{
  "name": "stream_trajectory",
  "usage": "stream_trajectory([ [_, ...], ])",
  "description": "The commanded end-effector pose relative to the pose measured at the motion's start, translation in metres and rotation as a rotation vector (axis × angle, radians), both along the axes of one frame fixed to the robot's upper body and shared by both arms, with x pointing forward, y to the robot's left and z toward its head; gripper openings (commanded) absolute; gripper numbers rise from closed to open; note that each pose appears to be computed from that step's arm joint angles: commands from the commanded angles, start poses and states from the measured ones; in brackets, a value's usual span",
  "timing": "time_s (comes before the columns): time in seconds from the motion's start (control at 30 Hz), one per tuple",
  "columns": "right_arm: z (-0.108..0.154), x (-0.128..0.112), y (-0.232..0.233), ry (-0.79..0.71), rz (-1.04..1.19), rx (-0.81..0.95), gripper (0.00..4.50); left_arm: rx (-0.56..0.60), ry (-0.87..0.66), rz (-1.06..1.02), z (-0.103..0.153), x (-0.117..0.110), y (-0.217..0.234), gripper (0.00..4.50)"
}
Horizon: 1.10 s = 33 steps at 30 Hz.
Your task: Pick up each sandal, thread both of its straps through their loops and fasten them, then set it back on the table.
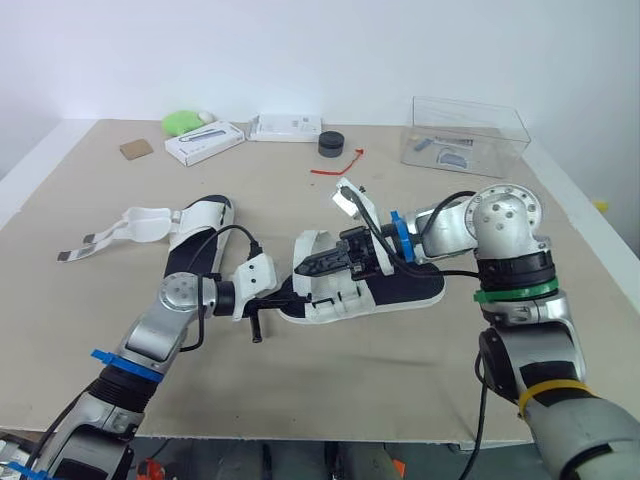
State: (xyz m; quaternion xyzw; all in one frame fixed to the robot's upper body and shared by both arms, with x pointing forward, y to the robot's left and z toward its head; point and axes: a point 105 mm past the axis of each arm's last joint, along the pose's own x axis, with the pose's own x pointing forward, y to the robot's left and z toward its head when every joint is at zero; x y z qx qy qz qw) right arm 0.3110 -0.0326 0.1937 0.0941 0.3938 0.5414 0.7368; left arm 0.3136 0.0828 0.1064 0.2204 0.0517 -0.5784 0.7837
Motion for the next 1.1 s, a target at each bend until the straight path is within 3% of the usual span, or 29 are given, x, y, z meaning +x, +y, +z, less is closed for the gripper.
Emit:
stream_trajectory([
  [0.03, 0.006, 0.010, -0.002, -0.020, -0.025, -0.012, 0.05, 0.056, 0.062, 0.021, -0.022, -0.002, 0.003, 0.00],
  [0.2, -0.003, 0.014, -0.006, 0.023, -0.027, -0.049, 0.05, 0.062, 0.062, 0.028, -0.022, -0.002, 0.007, 0.00],
  [0.4, 0.008, 0.021, -0.005, 0.018, -0.024, -0.024, 0.05, 0.064, 0.061, 0.032, -0.021, -0.001, 0.008, 0.00],
  [0.77, 0.005, 0.021, -0.008, 0.039, -0.013, -0.035, 0.05, 0.073, 0.060, 0.031, -0.021, -0.002, 0.011, 0.00],
  [1.1, -0.007, 0.019, -0.017, 0.051, -0.014, -0.076, 0.05, 0.078, 0.057, 0.032, -0.020, -0.001, 0.011, 0.00],
])
